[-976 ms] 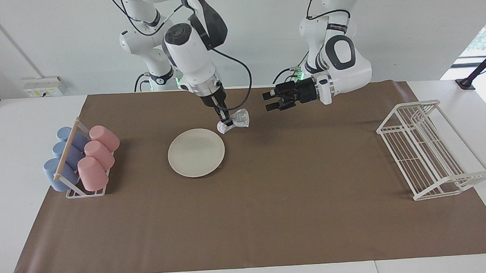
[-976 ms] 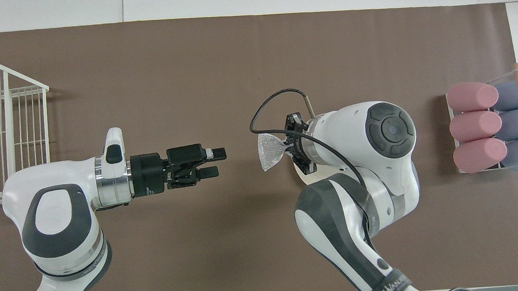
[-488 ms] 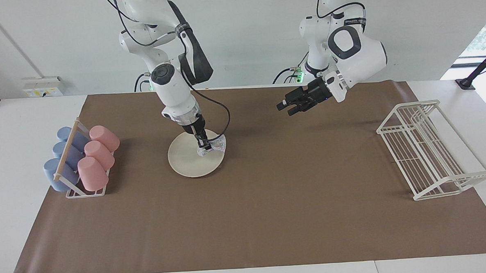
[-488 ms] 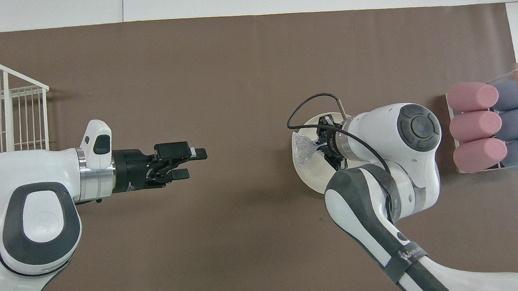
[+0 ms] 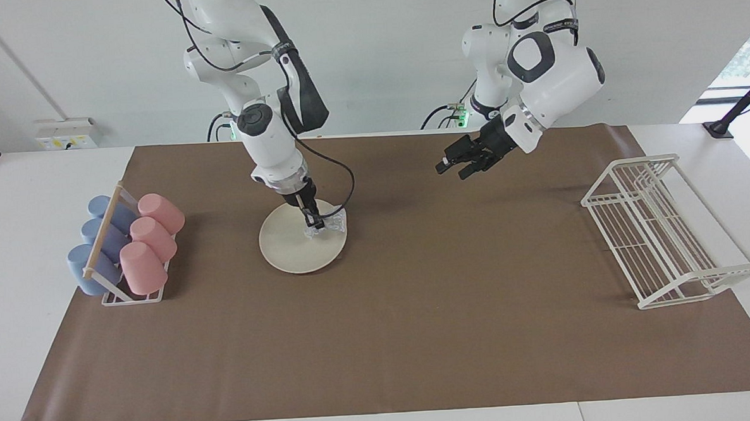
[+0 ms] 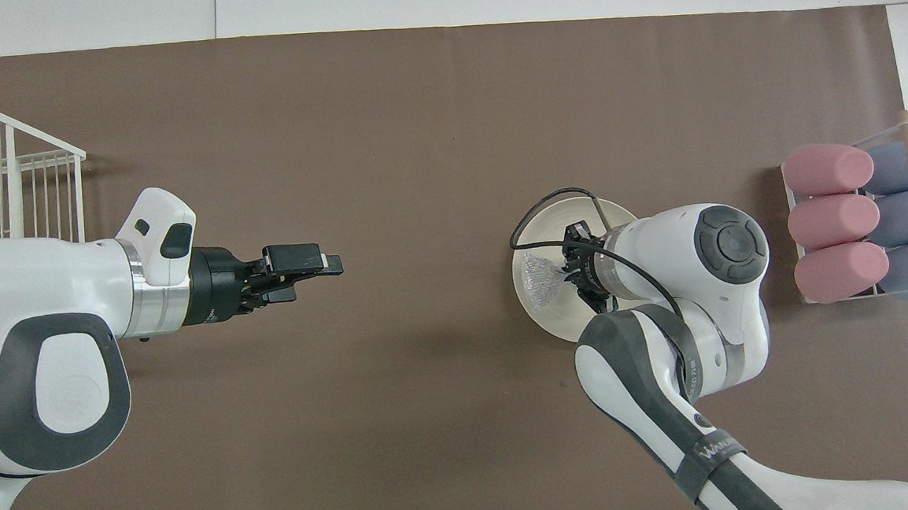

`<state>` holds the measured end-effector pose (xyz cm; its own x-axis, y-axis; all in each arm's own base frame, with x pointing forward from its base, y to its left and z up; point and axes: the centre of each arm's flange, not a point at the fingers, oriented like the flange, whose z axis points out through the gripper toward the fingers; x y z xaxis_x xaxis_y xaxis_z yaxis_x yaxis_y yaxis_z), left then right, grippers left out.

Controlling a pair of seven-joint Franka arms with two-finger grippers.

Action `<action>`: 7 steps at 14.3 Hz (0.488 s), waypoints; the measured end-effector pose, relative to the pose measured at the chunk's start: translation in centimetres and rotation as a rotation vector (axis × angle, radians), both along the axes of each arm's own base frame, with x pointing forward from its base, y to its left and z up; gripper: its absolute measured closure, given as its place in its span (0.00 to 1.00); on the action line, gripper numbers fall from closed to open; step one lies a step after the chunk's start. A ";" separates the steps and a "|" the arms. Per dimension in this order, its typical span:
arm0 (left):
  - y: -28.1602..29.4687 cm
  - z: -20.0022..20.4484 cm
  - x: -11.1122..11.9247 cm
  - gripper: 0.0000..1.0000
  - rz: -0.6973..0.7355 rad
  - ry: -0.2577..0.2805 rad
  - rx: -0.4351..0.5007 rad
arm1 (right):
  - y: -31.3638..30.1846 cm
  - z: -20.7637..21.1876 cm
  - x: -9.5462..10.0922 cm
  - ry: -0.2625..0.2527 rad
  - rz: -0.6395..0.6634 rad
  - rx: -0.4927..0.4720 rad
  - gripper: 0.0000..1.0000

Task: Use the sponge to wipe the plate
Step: 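Lower the scrubber onto the plate with the right gripper while the left withdraws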

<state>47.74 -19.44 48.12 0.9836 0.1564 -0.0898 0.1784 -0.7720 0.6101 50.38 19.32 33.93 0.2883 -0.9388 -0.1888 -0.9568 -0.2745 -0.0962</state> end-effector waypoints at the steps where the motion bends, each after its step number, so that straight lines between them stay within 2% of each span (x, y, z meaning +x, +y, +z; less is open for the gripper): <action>1: 0.0 0.2 0.1 0.00 -0.001 -0.005 0.001 | -0.8 -0.3 0.0 0.003 0.007 -0.003 0.91; 4: 0.6 1.3 0.8 0.00 0.017 -0.030 -0.005 | -1.4 -1.7 -0.6 0.007 0.021 -0.013 0.91; 7: 1.7 4.6 2.2 0.00 0.045 -0.093 -0.024 | -1.7 -3.0 -0.8 0.013 0.061 -0.023 0.91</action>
